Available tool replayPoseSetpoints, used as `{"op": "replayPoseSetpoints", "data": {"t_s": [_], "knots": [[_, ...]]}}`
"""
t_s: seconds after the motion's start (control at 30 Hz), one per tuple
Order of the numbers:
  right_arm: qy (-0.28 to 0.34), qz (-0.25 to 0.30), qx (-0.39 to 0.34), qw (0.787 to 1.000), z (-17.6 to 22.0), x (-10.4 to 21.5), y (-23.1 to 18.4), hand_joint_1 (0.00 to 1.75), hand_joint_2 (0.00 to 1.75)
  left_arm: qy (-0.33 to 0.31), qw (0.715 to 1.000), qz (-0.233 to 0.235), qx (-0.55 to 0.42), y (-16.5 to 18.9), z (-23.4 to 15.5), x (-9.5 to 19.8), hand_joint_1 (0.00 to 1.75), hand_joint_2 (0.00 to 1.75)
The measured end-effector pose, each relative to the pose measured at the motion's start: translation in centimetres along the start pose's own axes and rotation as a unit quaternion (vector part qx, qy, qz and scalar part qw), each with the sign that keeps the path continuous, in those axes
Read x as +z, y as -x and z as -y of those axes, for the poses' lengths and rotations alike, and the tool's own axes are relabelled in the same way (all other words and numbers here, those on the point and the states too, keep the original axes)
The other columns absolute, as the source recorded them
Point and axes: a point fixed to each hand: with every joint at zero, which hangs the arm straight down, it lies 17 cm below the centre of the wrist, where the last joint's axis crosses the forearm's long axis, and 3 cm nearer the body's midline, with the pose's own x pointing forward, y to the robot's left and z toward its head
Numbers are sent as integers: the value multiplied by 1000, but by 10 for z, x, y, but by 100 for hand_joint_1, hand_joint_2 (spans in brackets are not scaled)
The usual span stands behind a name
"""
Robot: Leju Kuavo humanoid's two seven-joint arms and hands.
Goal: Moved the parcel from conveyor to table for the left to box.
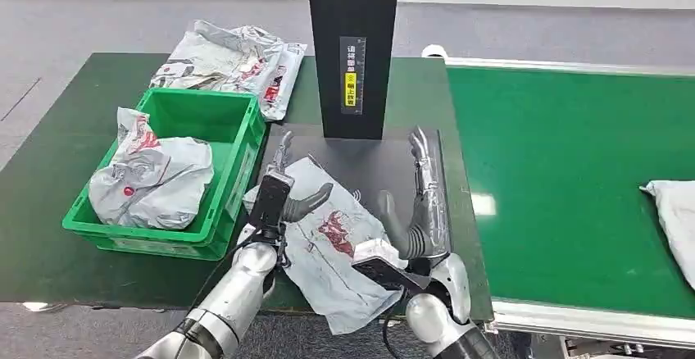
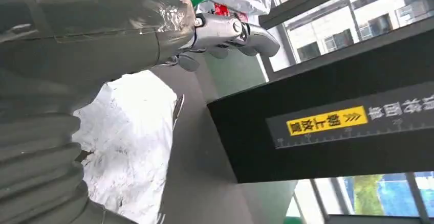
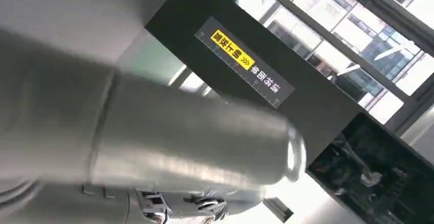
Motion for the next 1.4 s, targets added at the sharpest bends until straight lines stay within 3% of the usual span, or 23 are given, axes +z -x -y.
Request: {"op": "replayPoseSetpoints", "data": {"t_s": [0.23, 0.43, 0.47, 0.53, 0.57, 0.6, 0.77, 0.8, 0.83, 0.87, 1.03, 1.23, 1.27, 1.3, 1.33, 1.4], "knots": [[15, -3, 3, 1000, 9, 0, 2, 0, 0, 10, 1000, -12, -11, 9, 5, 3, 0, 175], [42, -5, 1, 999, 25, 4, 8, 0, 0, 77, 993, -37, -82, 29, 31, 15, 0, 175], [46, -11, 2, 999, 28, 5, 12, 0, 0, 91, 991, -40, -92, 33, 36, 19, 19, 175], [47, -18, 2, 999, 30, 8, 16, 0, 0, 119, 987, -44, -102, 40, 47, 27, 175, 175], [49, -21, 4, 999, 31, 9, 19, 0, 0, 133, 984, -46, -105, 43, 52, 31, 162, 175], [49, -23, 5, 998, 32, 9, 21, 0, 0, 148, 982, -47, -110, 46, 57, 35, 175, 175], [49, -40, 2, 998, 35, 9, 31, 0, 0, 265, 952, -47, -149, 62, 95, 70, 173, 175], [50, -45, 0, 998, 36, 8, 34, 0, 0, 290, 942, -55, -160, 69, 103, 78, 134, 175], [49, -49, -3, 998, 37, 8, 36, 0, 0, 320, 927, -65, -185, 78, 109, 87, 68, 175], [48, -53, -5, 997, 36, 8, 38, 0, 0, 341, 914, -69, -210, 83, 113, 91, 52, 175], [43, -69, -10, 997, 38, 8, 48, 0, 0, 367, 849, -89, -369, 111, 105, 88, 52, 175], [30, -89, -17, 995, 33, 18, 56, 0, 0, 363, 832, -79, -412, 112, 100, 81, 51, 175], [30, -89, -17, 995, 33, 18, 57, 0, 0, 364, 831, -79, -414, 112, 100, 81, 66, 175], [31, -90, -17, 995, 34, 18, 57, 0, 0, 364, 830, -79, -414, 112, 100, 82, 152, 175], [31, -90, -17, 995, 34, 18, 57, 0, 0, 364, 830, -78, -416, 112, 100, 82, 175, 175], [30, -91, -18, 995, 34, 19, 57, 0, 0, 360, 829, -68, -422, 111, 100, 81, 175, 175]]}}
